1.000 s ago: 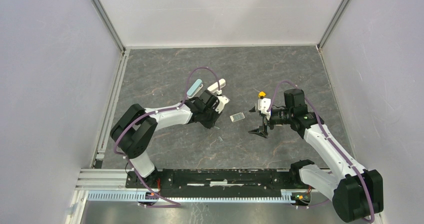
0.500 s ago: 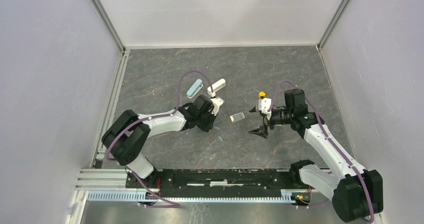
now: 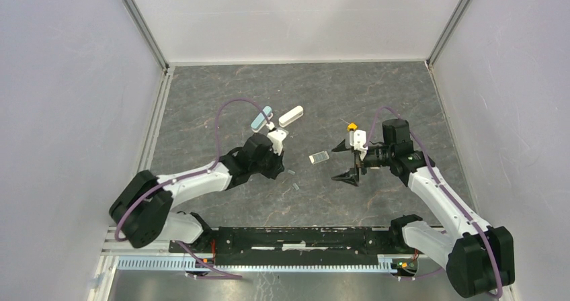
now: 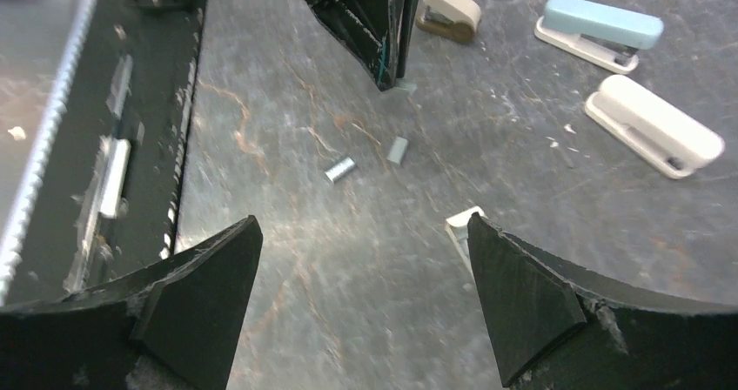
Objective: Unload the staples from the stapler
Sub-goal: Pick up the staple from the center of the board.
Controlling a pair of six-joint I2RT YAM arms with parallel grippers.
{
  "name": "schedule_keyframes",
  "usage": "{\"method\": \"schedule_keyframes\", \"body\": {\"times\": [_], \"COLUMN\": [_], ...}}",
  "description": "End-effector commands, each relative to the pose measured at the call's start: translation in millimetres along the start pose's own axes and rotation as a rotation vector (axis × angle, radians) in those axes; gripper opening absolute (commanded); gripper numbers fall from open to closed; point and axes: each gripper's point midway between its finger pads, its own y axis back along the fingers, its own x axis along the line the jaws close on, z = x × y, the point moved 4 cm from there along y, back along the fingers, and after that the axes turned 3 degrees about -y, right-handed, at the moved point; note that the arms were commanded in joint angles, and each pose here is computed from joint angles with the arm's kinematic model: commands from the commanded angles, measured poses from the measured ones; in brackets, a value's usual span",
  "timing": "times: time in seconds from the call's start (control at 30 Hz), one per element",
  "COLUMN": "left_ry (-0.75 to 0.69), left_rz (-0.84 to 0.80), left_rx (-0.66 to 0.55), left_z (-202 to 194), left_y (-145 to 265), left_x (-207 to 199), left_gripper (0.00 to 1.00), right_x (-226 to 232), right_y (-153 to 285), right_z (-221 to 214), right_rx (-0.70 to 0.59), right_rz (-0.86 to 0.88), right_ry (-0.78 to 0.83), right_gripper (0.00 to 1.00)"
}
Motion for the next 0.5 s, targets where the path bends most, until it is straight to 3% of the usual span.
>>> {"method": "schedule_keyframes", "body": {"times": [0.0, 0.03, 0.3, 0.47], "left_ry": [0.135, 0.151, 0.243, 0.263], "left_rz": [-0.179, -0.218, -0.515, -0.640], "left_rx": [-0.253, -0.308, -0.532, -0.624], "left_z": [41.2, 48.4, 65.3, 77.4], "left_y": [21.4, 27.0, 54.2, 66.0], "left_x": [-31.8, -37.5, -80.8, -102.8], "left_gripper": [0.06, 0.06, 0.06, 0.06], "right_x": [3.0, 7.2, 10.4, 13.6], "right_y": [-7.9, -8.7, -0.8, 3.2], "right_z": [20.7, 19.6, 60.6, 69.5], "right_rx": [-0.189, -0.220, -0.476, -0.578], "right_rz": [0.030, 0.025, -0.010, -0.009], "right_ry": [-0.119, -0.212, -0.521, -0.564], "right_gripper": [0.94, 0.94, 0.92, 0.89]}}
